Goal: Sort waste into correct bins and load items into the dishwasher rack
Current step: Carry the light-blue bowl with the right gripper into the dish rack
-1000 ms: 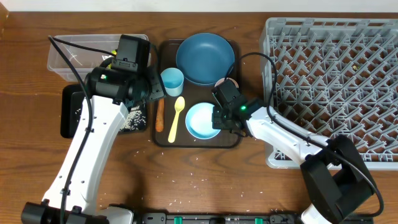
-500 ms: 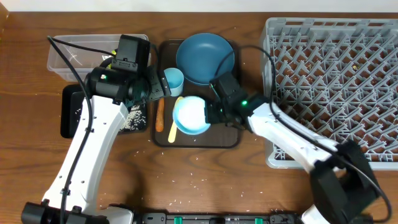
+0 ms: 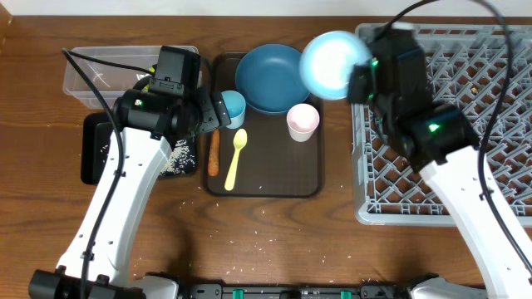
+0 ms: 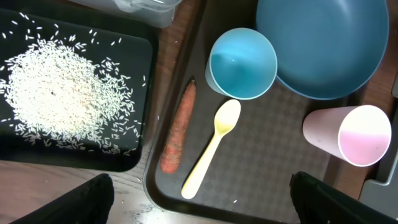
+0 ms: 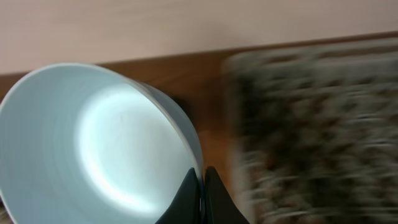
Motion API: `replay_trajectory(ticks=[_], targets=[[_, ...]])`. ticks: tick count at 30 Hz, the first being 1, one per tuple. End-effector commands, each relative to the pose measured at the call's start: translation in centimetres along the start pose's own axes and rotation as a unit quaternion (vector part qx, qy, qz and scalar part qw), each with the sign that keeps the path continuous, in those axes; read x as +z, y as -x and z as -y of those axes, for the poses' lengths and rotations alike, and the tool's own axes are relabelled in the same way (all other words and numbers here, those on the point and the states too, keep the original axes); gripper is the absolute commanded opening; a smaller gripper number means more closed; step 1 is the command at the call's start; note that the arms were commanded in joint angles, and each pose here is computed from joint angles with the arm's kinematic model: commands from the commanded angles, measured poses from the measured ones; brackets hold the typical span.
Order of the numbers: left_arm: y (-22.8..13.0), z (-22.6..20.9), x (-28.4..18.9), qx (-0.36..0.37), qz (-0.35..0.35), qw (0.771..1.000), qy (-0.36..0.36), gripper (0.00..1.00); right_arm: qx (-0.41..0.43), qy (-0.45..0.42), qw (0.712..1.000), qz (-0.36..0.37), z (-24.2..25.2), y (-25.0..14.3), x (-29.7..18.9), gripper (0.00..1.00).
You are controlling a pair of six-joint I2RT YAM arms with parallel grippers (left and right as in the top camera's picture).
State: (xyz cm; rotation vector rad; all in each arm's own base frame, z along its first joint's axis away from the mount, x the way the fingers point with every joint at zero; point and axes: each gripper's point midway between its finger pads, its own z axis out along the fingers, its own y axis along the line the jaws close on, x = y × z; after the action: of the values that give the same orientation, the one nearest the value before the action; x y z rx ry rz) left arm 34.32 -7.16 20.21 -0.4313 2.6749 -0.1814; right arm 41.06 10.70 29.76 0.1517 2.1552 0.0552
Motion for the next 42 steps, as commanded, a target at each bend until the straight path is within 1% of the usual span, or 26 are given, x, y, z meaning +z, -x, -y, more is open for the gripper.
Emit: replay_trajectory(ticks=[1,3,6,9,14,16,18,21,25,30,36,42], targets=[[-0.2,-0.5,0.5,-0.002,-0.005,1.0,0.011,0.94,-0.062,-0.158,0.984,0.056,5.5,2.6,0.8,0.01],[-0.2,-0.5,0.5,-0.002,-0.005,1.0,0.011,0.95,-0.09,-0.227,0.966,0.09,6.9,4.3,1.5,0.01],[-0.2,-0.5,0.5,-0.002,-0.005,1.0,0.011,0.95,-0.154,-0.277,0.944,0.093,7.3,5.0,3.1,0.01],[-0.2,-0.5,0.5,-0.002,-0.005,1.0,0.011,0.95,-0.23,-0.344,0.908,0.068,8.2,4.6,4.7,0.01],[-0.2,-0.5,0.5,-0.002,-0.005,1.0,0.011,0.96,-0.324,-0.45,0.832,0.013,9.7,3.4,6.9,0.01],[-0.2,-0.5,0.5,-0.002,-0.005,1.0,0.011,0.96,-0.358,-0.464,0.81,-0.011,9.9,2.7,8.2,0.01],[-0.2,-0.5,0.5,-0.002,-0.005,1.0,0.011,0.96,-0.384,-0.465,0.797,-0.033,10.0,1.7,9.4,0.01],[-0.2,-0.5,0.5,-0.002,-0.005,1.0,0.011,0.96,-0.395,-0.474,0.785,-0.051,10.1,0.5,10.4,0.01],[-0.2,-0.5,0.5,-0.002,-0.005,1.0,0.011,0.96,-0.406,-0.478,0.776,-0.066,10.4,-0.7,11.7,0.01],[-0.2,-0.5,0.5,-0.002,-0.005,1.0,0.011,0.96,-0.405,-0.493,0.765,-0.083,11.7,-1.3,12.2,0.01],[-0.2,-0.5,0.5,-0.002,-0.005,1.0,0.011,0.96,-0.409,-0.49,0.765,-0.089,12.1,-1.6,12.6,0.01],[-0.2,-0.5,0.5,-0.002,-0.005,1.0,0.011,0.96,-0.45,-0.44,0.772,-0.092,9.8,-2.5,13.7,0.01]])
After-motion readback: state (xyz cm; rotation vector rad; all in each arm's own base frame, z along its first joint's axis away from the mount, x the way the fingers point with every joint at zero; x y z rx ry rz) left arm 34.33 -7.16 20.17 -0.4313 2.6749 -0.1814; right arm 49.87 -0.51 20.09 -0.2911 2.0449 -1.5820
